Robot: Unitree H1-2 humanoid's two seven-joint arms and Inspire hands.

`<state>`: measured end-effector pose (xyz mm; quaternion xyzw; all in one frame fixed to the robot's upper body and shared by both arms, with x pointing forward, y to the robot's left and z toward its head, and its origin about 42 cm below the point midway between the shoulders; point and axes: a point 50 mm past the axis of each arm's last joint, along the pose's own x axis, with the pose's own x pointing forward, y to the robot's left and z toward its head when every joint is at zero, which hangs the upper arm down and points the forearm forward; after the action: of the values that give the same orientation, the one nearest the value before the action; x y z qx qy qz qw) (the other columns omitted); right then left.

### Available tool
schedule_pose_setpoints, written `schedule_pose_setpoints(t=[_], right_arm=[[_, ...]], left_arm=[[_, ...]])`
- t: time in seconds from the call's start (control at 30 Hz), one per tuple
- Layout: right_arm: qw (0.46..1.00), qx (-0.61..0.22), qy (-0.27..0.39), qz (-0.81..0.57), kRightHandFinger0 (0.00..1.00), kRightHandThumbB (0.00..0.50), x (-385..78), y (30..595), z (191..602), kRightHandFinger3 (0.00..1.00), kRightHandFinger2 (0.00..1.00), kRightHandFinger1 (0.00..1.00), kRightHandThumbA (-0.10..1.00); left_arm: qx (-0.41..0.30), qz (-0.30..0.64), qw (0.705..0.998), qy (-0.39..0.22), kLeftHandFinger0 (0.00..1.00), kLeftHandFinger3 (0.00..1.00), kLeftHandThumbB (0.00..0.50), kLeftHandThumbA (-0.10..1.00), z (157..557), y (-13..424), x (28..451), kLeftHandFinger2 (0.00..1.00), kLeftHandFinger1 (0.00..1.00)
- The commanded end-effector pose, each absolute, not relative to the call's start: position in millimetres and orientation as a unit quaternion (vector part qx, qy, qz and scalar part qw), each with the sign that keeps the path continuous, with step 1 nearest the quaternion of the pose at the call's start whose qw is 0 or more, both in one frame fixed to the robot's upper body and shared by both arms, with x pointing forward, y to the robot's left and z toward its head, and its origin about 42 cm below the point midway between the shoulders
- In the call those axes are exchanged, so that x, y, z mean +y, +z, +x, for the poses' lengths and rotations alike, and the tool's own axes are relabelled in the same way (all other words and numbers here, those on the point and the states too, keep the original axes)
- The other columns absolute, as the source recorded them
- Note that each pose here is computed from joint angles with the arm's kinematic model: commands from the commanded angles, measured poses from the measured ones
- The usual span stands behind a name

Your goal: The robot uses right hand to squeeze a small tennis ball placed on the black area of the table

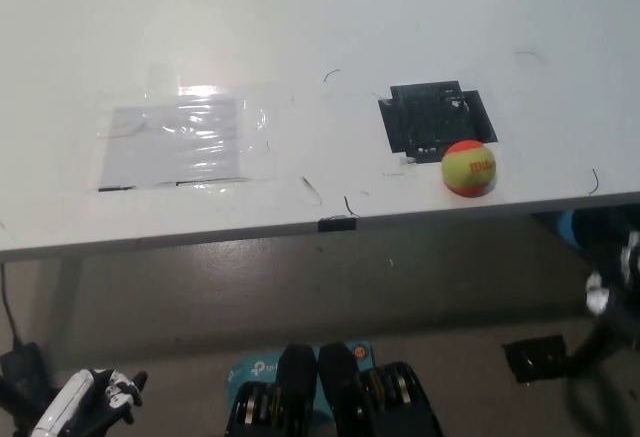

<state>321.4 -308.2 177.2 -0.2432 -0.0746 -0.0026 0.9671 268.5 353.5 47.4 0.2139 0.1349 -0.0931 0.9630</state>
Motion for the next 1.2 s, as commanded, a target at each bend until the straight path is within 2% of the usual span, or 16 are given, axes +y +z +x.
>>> schedule_pose_setpoints(t=[0.0,0.07,0.1,0.2,0.23,0.3,0.37,0.4,0.43,0.47,0.57,0.77,0.83,1.0,1.03,1.17], right_arm=[[0.962,-0.104,0.053,-0.247,0.58,0.259,-292,225,340,1.0,0.72,0.58,0.14],[0.956,-0.124,0.066,-0.258,0.59,0.265,-279,246,349,1.0,0.73,0.6,0.2],[0.955,-0.134,0.068,-0.256,0.53,0.266,-273,255,356,1.0,0.72,0.57,0.17],[0.953,-0.14,0.072,-0.259,0.51,0.262,-264,265,363,1.0,0.75,0.58,0.18],[0.953,-0.143,0.074,-0.258,0.54,0.263,-261,269,366,1.0,0.82,0.62,0.19],[0.952,-0.144,0.076,-0.257,0.78,0.291,-256,274,375,1.0,0.94,0.86,0.26],[0.941,-0.144,0.07,-0.297,0.87,0.328,-248,280,391,1.0,1.0,1.0,0.42],[0.941,-0.144,0.07,-0.299,0.87,0.328,-248,280,391,1.0,1.0,1.0,0.42],[0.941,-0.141,0.073,-0.299,0.97,0.329,-246,282,397,1.0,1.0,1.0,0.38],[0.94,-0.13,0.074,-0.308,1.0,0.32,-244,283,402,1.0,1.0,1.0,0.36],[0.935,-0.11,0.077,-0.328,1.0,0.321,-239,284,417,1.0,1.0,1.0,0.36],[0.918,-0.083,0.063,-0.382,1.0,0.397,-225,276,442,1.0,1.0,1.0,0.53],[0.913,-0.07,0.057,-0.397,1.0,0.432,-217,274,452,1.0,1.0,1.0,0.56],[0.907,-0.05,0.067,-0.413,1.0,0.438,-203,260,471,1.0,1.0,1.0,0.58],[0.905,-0.041,0.069,-0.417,1.0,0.421,-201,255,476,1.0,1.0,1.0,0.55],[0.899,-0.017,0.073,-0.431,1.0,0.43,-195,222,488,1.0,1.0,1.0,0.53]], left_arm=[[0.116,0.23,0.961,-0.097,0.07,0.35,0.432,0.66,271,55,360,0.28,0.09],[0.113,0.23,0.961,-0.099,0.05,0.39,0.423,0.66,271,54,361,0.28,0.07],[0.109,0.234,0.961,-0.103,0.05,0.37,0.421,0.68,274,55,361,0.28,0.08],[0.109,0.232,0.961,-0.101,0.06,0.37,0.421,0.66,275,55,362,0.28,0.08],[0.109,0.234,0.961,-0.102,0.06,0.35,0.417,0.66,274,56,361,0.27,0.08],[0.114,0.232,0.961,-0.1,0.08,0.34,0.434,0.66,274,57,360,0.27,0.09],[0.112,0.226,0.963,-0.099,0.07,0.34,0.449,0.66,276,56,362,0.25,0.07],[0.112,0.225,0.963,-0.099,0.07,0.34,0.449,0.66,276,56,363,0.25,0.07],[0.113,0.228,0.962,-0.099,0.07,0.34,0.439,0.66,276,56,363,0.25,0.07],[0.114,0.232,0.961,-0.098,0.07,0.34,0.435,0.66,276,56,362,0.26,0.07],[0.121,0.233,0.96,-0.094,0.1,0.33,0.443,0.66,275,57,361,0.26,0.1],[0.117,0.231,0.961,-0.098,0.07,0.31,0.423,0.64,275,58,361,0.27,0.07],[0.114,0.233,0.96,-0.1,0.07,0.36,0.439,0.67,277,58,361,0.27,0.08],[0.114,0.234,0.96,-0.098,0.08,0.34,0.45,0.67,277,58,362,0.26,0.08],[0.114,0.231,0.961,-0.099,0.08,0.32,0.46,0.67,278,57,362,0.26,0.07],[0.12,0.239,0.959,-0.098,0.12,0.35,0.459,0.68,278,57,360,0.28,0.1]])
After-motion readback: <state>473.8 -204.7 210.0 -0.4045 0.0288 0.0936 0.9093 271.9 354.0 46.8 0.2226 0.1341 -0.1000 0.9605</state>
